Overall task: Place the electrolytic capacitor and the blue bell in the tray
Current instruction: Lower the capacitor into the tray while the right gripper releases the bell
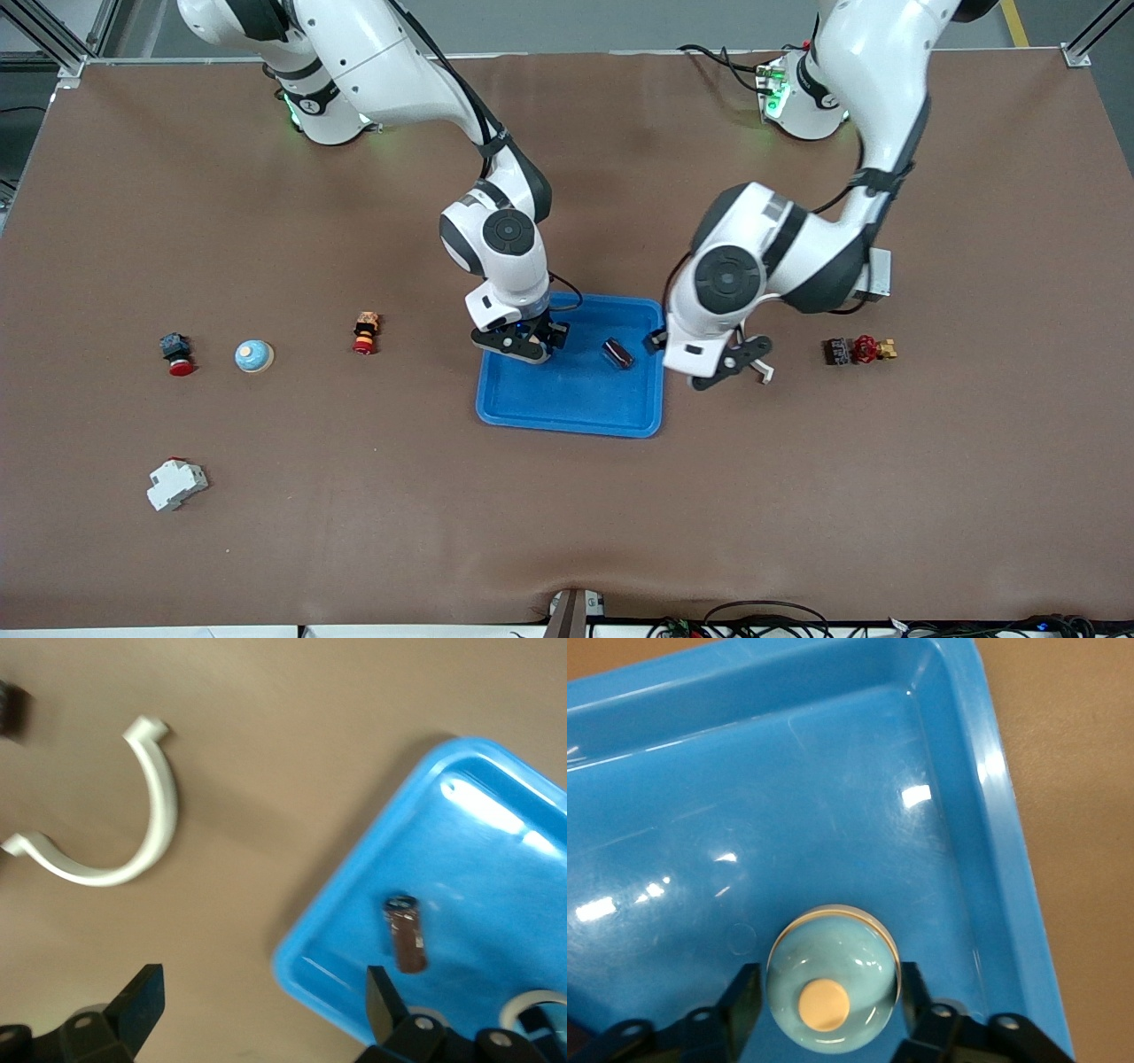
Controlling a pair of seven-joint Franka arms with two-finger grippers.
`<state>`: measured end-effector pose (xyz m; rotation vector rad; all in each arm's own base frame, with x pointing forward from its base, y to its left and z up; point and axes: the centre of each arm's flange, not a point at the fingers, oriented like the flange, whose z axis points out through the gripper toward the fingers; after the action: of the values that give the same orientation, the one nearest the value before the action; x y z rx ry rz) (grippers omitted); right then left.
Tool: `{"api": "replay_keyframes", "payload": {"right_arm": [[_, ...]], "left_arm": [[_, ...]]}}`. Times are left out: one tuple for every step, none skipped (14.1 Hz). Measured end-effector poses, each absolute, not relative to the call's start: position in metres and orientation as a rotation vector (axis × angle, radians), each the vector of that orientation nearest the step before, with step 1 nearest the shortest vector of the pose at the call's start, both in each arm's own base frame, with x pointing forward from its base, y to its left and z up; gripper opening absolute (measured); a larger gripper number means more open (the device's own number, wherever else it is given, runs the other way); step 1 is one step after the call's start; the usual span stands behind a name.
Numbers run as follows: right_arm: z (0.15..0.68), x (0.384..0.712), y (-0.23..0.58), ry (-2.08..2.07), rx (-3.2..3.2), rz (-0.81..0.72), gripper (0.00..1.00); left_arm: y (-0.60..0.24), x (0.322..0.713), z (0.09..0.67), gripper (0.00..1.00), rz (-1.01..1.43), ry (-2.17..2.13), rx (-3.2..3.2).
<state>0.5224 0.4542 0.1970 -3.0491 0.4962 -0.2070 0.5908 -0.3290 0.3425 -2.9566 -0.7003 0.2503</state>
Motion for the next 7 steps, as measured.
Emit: {"api": "replay_keyframes", "payload": {"right_arm": [[0.197,0.522,0.454,0.497,-3.048,-0.206,0.86],[0.198,0.523,0.455,0.496,-3.047,-0.207,0.97],[0.199,0.523,0.455,0.497,-3.052,-0.201,1.0],[0.203,0.523,0.456,0.498,-3.069,-0.183,1.0],[0.214,0.525,0.456,0.486,-3.088,-0.166,1.0],[0.234,0.53,0.452,0.442,-3.112,-0.149,1.0],[0.257,0.539,0.44,0.377,-3.136,-0.131,1.0]], "left_arm": [[-0.309,0.593,0.349,1.0,0.254,-0.663,-2.963],[-0.288,0.594,0.354,1.0,0.257,-0.622,-2.971],[-0.266,0.593,0.36,1.0,0.259,-0.587,-2.977],[-0.246,0.592,0.365,1.0,0.255,-0.562,-2.984],[-0.227,0.591,0.371,1.0,0.237,-0.533,-2.998],[-0.206,0.59,0.374,1.0,0.213,-0.492,-3.017],[-0.184,0.59,0.377,1.0,0.187,-0.449,-3.037]]}}
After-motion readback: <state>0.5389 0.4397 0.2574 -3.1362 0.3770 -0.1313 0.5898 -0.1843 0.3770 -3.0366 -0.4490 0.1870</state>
